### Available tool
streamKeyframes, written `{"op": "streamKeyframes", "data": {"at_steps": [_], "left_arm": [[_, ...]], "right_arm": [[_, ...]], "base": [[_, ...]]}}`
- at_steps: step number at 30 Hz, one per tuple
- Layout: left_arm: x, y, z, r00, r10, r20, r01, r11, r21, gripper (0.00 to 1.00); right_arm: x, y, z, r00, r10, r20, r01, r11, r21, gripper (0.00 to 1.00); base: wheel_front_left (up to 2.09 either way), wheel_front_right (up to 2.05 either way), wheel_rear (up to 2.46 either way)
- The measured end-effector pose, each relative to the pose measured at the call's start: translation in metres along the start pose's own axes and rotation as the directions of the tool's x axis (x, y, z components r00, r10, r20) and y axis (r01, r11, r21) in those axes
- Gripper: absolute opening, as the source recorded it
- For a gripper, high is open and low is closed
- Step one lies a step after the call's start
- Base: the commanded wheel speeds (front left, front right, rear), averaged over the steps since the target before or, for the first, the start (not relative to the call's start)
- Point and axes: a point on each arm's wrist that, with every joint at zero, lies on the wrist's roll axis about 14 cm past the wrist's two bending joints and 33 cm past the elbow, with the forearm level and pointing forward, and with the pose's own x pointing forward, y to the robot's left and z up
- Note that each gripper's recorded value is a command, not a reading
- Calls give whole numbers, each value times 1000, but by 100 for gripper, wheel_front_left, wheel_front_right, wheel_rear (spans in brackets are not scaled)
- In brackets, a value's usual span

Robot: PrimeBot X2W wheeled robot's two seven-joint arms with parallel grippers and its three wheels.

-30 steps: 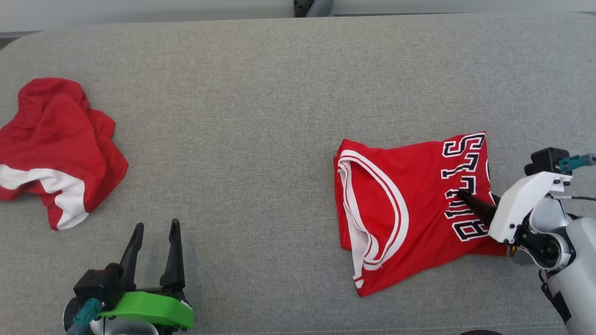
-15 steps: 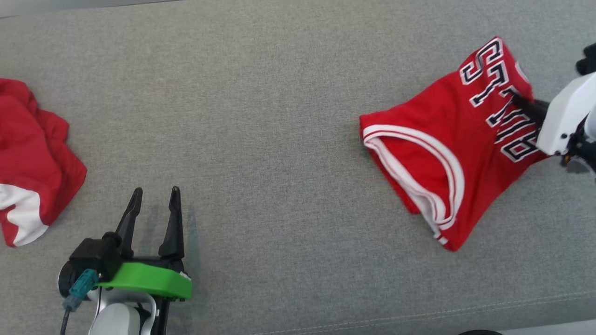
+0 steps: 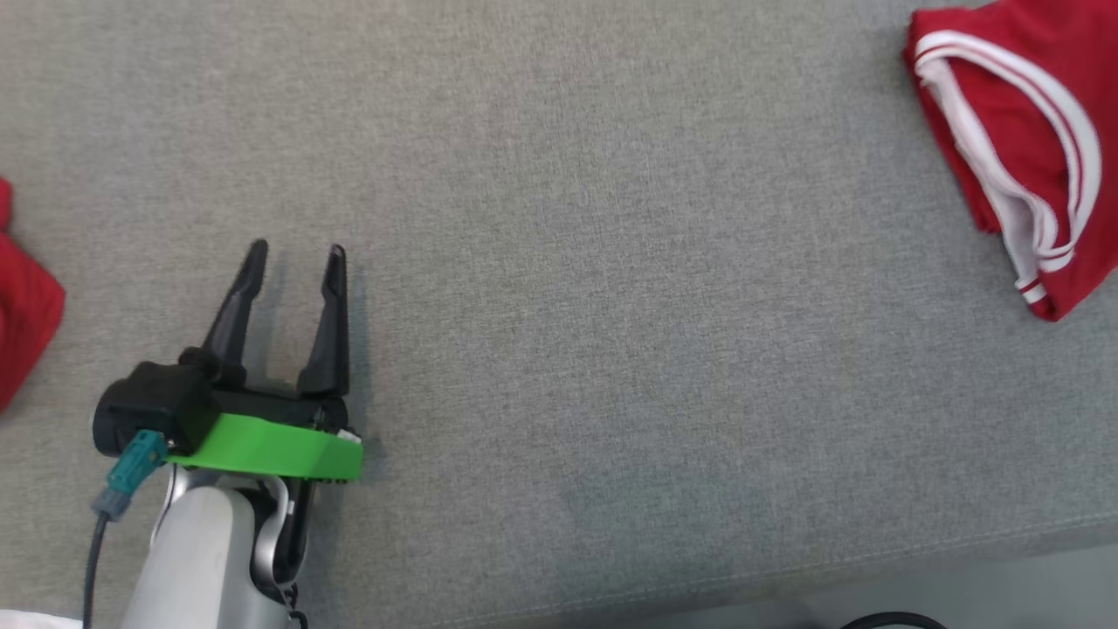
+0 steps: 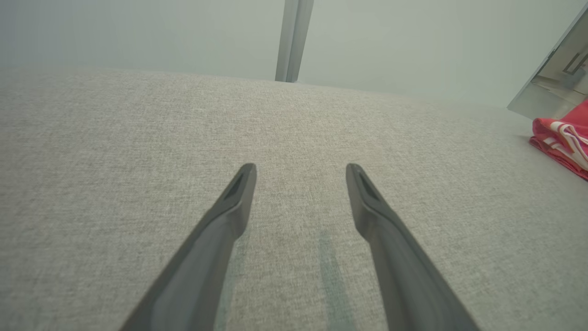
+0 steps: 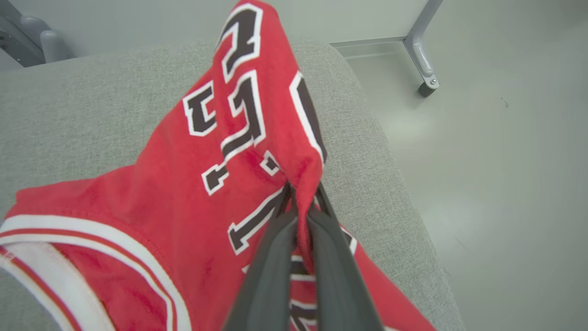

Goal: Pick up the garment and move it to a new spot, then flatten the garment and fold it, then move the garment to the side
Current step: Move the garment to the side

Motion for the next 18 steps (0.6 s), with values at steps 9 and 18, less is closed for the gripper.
{"op": "streamKeyframes", "data": {"at_steps": [9,18], "left_arm": [[13,7,-29,998,-14,-54,13,1000,-5,100],[12,8,-25,999,-3,-47,3,1000,-2,100]], "right_arm": [[16,-53,-48,982,-183,-38,185,982,41,0],[3,-51,7,930,-205,306,250,961,-116,100]], "base": [[0,0,0],[0,0,0]]}}
